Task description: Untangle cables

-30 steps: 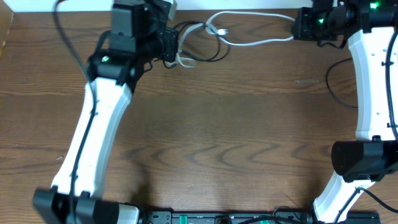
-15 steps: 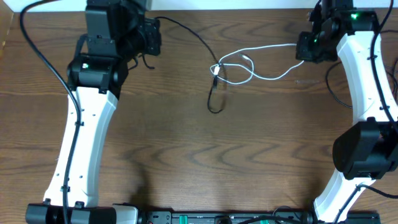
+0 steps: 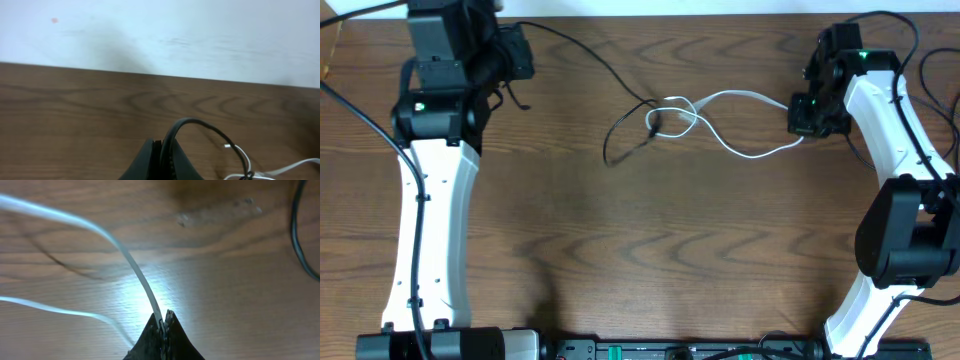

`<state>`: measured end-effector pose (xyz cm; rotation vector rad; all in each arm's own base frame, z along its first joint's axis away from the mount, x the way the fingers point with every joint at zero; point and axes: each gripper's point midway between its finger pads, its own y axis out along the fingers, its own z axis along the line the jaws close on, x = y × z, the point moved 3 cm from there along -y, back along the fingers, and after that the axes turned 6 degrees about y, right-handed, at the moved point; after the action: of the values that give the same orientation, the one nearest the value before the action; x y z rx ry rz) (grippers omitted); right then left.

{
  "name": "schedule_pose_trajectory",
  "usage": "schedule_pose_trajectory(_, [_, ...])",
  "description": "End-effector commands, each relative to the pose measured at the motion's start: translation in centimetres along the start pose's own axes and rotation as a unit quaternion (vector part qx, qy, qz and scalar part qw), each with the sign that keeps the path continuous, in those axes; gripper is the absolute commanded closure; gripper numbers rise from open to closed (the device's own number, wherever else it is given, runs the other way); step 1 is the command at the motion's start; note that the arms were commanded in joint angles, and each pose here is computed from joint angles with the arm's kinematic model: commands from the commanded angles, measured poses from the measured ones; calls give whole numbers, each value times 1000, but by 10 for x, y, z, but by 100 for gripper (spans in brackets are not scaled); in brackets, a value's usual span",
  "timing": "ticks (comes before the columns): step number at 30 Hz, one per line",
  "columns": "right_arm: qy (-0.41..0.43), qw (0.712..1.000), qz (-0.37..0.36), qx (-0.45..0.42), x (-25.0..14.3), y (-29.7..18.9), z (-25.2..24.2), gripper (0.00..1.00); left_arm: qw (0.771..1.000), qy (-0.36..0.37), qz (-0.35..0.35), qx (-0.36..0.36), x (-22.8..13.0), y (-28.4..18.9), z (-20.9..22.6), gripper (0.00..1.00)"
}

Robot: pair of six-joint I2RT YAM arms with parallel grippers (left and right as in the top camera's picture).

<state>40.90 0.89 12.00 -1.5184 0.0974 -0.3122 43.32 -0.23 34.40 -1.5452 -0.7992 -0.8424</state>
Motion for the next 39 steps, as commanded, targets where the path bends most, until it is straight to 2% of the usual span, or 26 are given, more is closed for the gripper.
schedule_pose_trajectory(1, [34,997,-3,-62,-2,6,-22,99,999,-21,-12,46,6,-11,25,93])
schedule_pose_trajectory(5, [69,993,-4,-101,-5,9,-39,99,997,-42,-5,65,2,-15,43,92])
schedule_pose_trajectory(12, [-14,999,6,28,-2,12,1,99,999,-40,19,25,-8,-12,28,93])
schedule_pose_trajectory(16, [-22,998,0,59,1,10,11,99,999,-36,21,-4,-9,-10,14,92])
schedule_pose_trajectory(19, [-59,993,-1,106,2,5,25,99,999,-32,26,-27,-10,-10,2,93])
schedule_pose_trajectory(20, [-77,989,-1,127,1,3,31,94,999,-31,29,-30,-11,-9,-1,93])
schedule_pose_trajectory(21, [-89,986,-1,138,1,2,34,75,999,-30,30,-33,-12,-9,-4,92])
schedule_pose_trajectory(22, [-96,985,-1,143,0,1,35,43,998,-28,33,-36,-13,-9,-7,93])
schedule_pose_trajectory(23, [-96,985,-1,142,0,1,35,24,998,-26,35,-39,-14,-8,-10,93])
schedule_pose_trajectory(24, [-96,985,-2,143,1,1,36,15,998,-24,36,-43,-15,-8,-14,92])
schedule_pose_trajectory(28, [-102,981,-8,166,4,-6,43,11,998,-18,40,-53,-16,-7,-24,93])
schedule_pose_trajectory(34, [-191,943,-40,271,8,-38,88,13,997,-17,44,-57,-18,-7,-28,93])
schedule_pose_trajectory(39, [-188,944,6,272,-19,-31,113,20,997,-19,56,-56,-23,-8,-28,93])
